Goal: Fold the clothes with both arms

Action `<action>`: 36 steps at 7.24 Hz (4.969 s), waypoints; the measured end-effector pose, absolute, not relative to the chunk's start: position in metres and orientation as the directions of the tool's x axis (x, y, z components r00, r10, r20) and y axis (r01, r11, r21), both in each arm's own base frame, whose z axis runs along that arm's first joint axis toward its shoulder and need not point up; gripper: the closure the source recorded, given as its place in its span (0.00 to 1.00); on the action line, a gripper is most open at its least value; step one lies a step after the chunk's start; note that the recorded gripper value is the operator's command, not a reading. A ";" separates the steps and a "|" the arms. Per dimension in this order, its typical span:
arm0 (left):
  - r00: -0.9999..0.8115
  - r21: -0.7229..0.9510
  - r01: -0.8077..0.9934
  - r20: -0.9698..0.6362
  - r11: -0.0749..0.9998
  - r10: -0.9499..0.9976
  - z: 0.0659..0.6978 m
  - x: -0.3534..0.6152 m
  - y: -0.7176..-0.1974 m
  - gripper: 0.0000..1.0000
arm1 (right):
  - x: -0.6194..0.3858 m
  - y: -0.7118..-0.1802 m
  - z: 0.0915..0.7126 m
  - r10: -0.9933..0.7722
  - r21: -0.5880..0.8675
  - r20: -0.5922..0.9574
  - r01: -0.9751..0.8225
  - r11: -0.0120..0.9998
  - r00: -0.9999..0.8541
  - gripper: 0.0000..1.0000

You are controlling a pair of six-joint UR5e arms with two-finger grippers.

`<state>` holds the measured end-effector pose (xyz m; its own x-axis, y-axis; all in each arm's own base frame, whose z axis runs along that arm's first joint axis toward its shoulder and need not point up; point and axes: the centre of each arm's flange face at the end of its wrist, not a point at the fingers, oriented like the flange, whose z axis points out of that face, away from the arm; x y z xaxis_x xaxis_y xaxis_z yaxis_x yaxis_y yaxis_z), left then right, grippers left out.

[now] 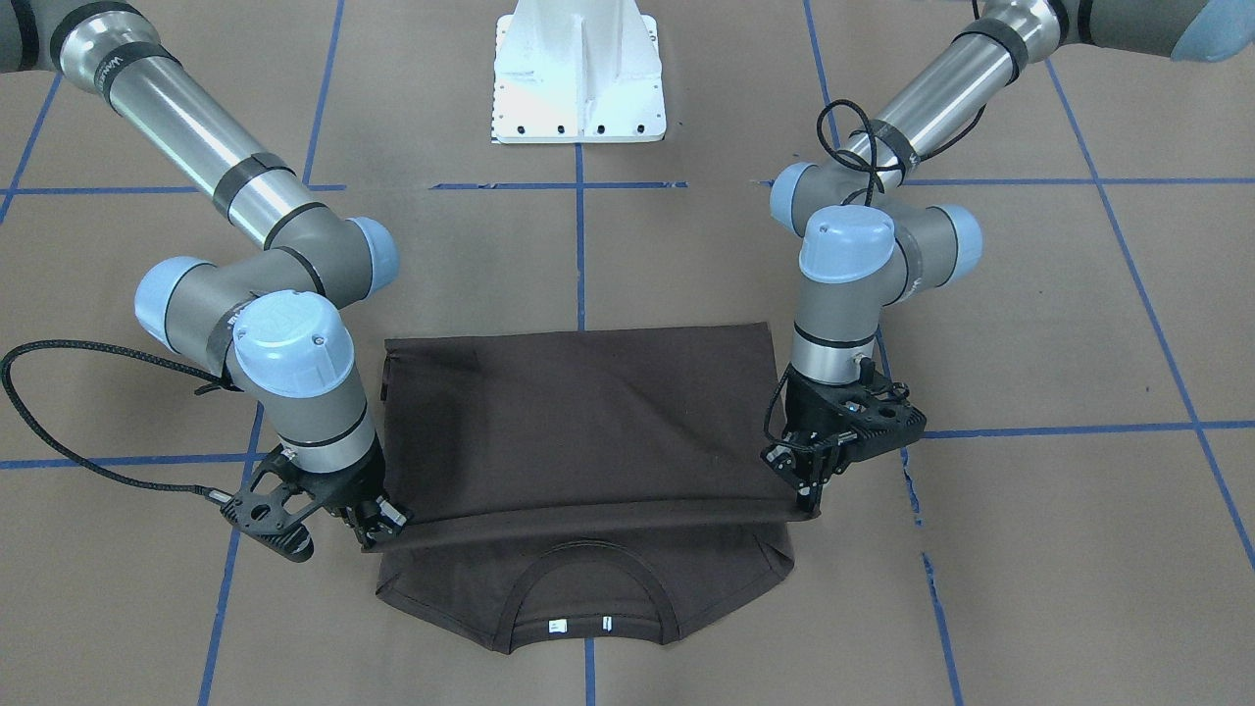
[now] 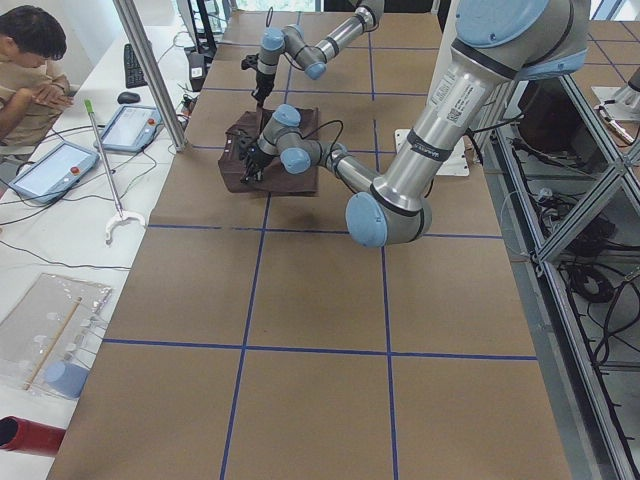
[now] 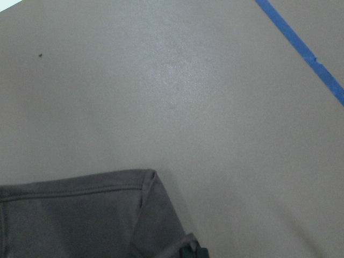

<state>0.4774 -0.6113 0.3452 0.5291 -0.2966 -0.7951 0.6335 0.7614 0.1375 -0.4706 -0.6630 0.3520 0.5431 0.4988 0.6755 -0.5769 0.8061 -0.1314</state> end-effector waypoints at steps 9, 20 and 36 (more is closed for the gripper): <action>0.436 0.144 0.657 -0.873 0.740 -0.217 0.328 0.436 -0.594 0.38 | -0.480 -0.574 0.326 0.518 -0.253 0.745 -0.539 0.803 0.421 0.02; 0.453 0.150 0.652 -0.863 0.743 -0.224 0.346 0.429 -0.588 0.39 | -0.472 -0.440 0.381 0.532 -0.315 0.717 -0.471 0.824 0.450 1.00; 0.303 -0.312 0.375 -0.849 0.873 -0.433 0.265 0.467 -0.367 0.35 | -0.328 -0.280 0.290 0.510 -0.510 0.765 -0.114 0.852 0.393 0.00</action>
<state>0.4666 -0.3667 0.2646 0.3034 -0.4331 -0.8487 0.3746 0.8732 -0.3117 -0.3276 -0.2798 0.2903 0.3927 0.5104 0.7651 -0.1140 0.8525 -0.5101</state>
